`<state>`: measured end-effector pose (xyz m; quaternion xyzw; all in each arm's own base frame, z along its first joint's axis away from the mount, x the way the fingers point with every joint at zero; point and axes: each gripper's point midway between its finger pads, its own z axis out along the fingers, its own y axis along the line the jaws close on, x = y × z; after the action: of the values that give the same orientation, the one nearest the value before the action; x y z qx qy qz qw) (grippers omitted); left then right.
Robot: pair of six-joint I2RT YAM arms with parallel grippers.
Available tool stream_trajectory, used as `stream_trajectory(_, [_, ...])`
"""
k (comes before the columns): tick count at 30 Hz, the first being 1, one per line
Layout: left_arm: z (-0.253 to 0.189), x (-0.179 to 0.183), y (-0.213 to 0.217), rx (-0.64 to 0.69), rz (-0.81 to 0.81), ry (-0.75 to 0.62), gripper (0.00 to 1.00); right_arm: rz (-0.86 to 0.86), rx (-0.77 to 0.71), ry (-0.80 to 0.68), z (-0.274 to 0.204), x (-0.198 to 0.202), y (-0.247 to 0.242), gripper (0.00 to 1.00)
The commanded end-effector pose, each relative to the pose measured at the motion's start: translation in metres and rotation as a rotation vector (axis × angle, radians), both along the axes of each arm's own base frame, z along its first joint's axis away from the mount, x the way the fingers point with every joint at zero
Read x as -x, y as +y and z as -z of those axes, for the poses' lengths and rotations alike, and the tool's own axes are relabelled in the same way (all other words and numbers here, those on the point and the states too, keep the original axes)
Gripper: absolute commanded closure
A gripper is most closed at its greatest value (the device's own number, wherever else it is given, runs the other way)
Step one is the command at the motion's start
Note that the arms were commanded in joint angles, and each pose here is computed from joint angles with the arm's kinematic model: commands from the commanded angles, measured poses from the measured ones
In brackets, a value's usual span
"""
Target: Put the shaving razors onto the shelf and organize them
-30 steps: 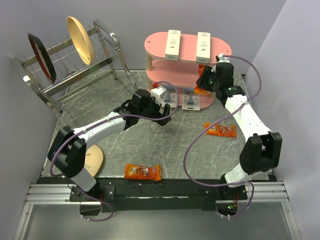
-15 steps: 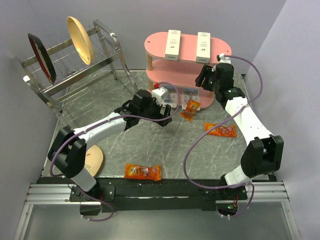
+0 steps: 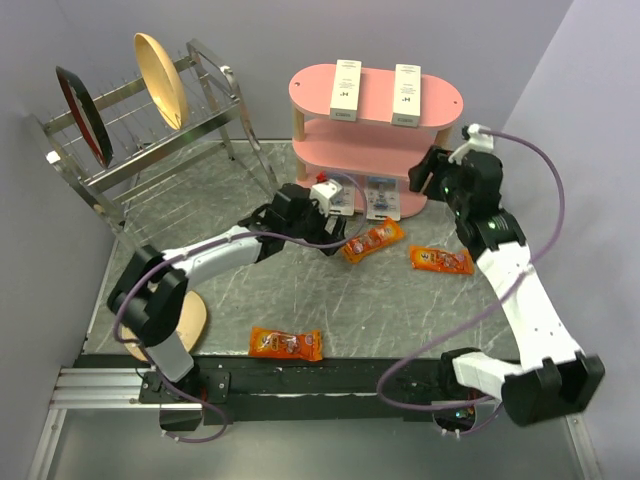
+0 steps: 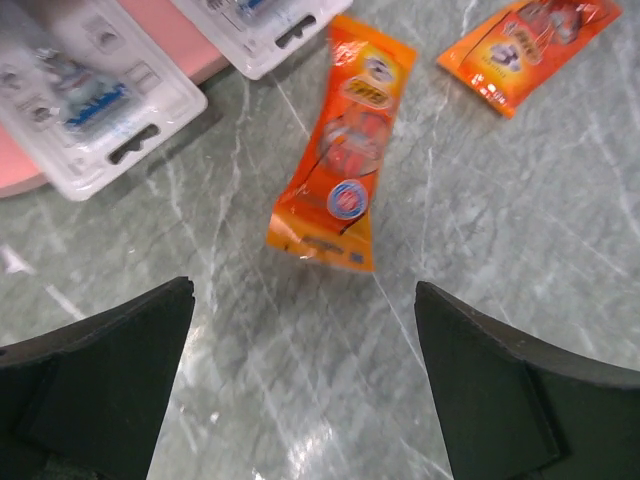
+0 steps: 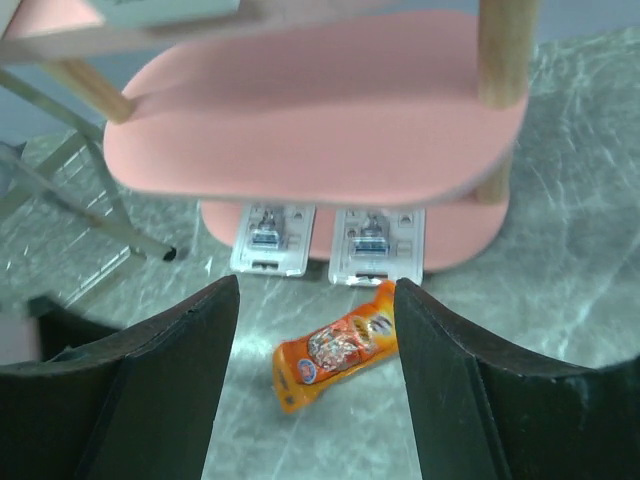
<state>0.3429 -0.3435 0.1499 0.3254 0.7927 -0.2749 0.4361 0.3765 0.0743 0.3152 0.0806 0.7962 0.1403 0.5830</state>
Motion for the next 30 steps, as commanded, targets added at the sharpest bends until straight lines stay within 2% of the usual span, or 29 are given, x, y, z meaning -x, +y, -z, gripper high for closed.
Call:
stream_trajectory(1, [-0.008,-0.021,-0.032,0.036,0.050,-0.094,0.07,0.031,0.037,0.093,0.034,0.024,-0.013,0.30])
stream_trajectory(3, [0.012,-0.022,-0.042,0.021,0.092,-0.049,0.15,0.034,0.036,0.104,0.039,0.031,-0.016,0.30])
stream_trajectory(4, [0.008,-0.023,-0.052,0.043,0.119,-0.040,0.19,0.034,0.035,0.104,0.039,0.033,-0.017,0.30])
stream_trajectory(7, [0.018,-0.029,-0.063,0.076,0.105,-0.003,0.20,0.033,0.041,0.112,0.042,0.037,-0.019,0.30])
stream_trajectory(13, [0.050,-0.037,-0.074,0.029,0.116,0.025,0.21,0.038,0.046,0.153,0.055,0.044,-0.027,0.30])
stream_trajectory(20, [0.081,-0.013,-0.074,0.013,0.207,0.125,0.28,0.038,0.030,0.164,0.058,0.039,-0.031,0.30])
stream_trajectory(26, [0.094,-0.012,-0.075,0.015,0.201,0.149,0.42,0.040,0.024,0.165,0.055,0.035,-0.031,0.30])
stream_trajectory(29, [0.097,-0.016,-0.081,0.019,0.205,0.165,0.54,0.037,0.028,0.174,0.055,0.034,-0.032,0.30])
stream_trajectory(30, [0.096,-0.017,-0.085,0.026,0.211,0.169,0.61,0.038,0.029,0.172,0.053,0.034,-0.032,0.30])
